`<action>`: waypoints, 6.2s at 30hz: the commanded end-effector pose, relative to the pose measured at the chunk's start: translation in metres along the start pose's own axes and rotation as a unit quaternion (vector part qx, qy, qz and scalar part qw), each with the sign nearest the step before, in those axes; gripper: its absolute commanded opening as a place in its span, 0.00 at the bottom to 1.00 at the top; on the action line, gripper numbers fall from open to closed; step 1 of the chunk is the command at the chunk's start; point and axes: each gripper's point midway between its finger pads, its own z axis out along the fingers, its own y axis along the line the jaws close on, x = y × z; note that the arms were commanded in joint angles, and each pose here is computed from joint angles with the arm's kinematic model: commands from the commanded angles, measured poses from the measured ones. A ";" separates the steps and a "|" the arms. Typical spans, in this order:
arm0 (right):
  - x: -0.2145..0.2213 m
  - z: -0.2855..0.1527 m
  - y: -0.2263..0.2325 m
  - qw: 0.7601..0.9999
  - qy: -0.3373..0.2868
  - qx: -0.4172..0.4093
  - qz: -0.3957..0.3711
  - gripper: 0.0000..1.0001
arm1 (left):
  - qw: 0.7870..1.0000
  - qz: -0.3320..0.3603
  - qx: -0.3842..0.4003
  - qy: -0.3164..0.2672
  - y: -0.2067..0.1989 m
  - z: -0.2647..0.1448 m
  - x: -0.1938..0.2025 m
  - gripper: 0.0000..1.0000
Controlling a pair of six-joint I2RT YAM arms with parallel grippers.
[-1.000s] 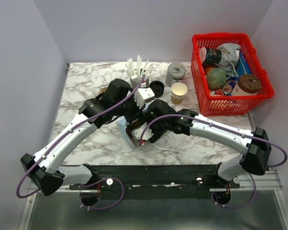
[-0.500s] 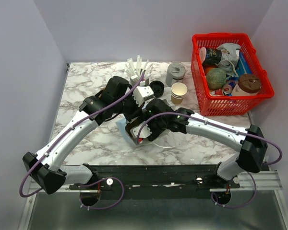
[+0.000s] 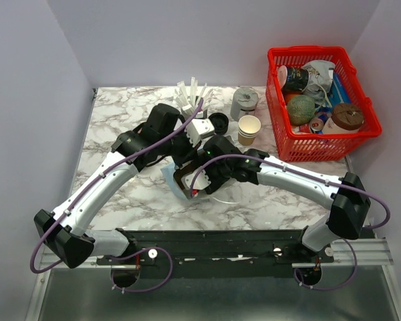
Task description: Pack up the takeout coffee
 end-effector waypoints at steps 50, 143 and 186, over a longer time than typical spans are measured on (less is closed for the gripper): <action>0.012 -0.013 -0.041 0.997 0.012 0.070 0.011 0.00 | 0.997 -0.043 0.045 0.037 -0.004 0.010 0.012 0.00; -0.007 -0.055 -0.043 0.986 -0.059 0.011 0.155 0.97 | 0.993 -0.101 0.032 0.042 0.014 0.013 0.008 0.58; -0.033 -0.335 -0.223 0.836 -0.166 0.471 0.229 1.00 | 0.961 -0.046 -0.261 -0.078 0.153 -0.094 -0.096 0.65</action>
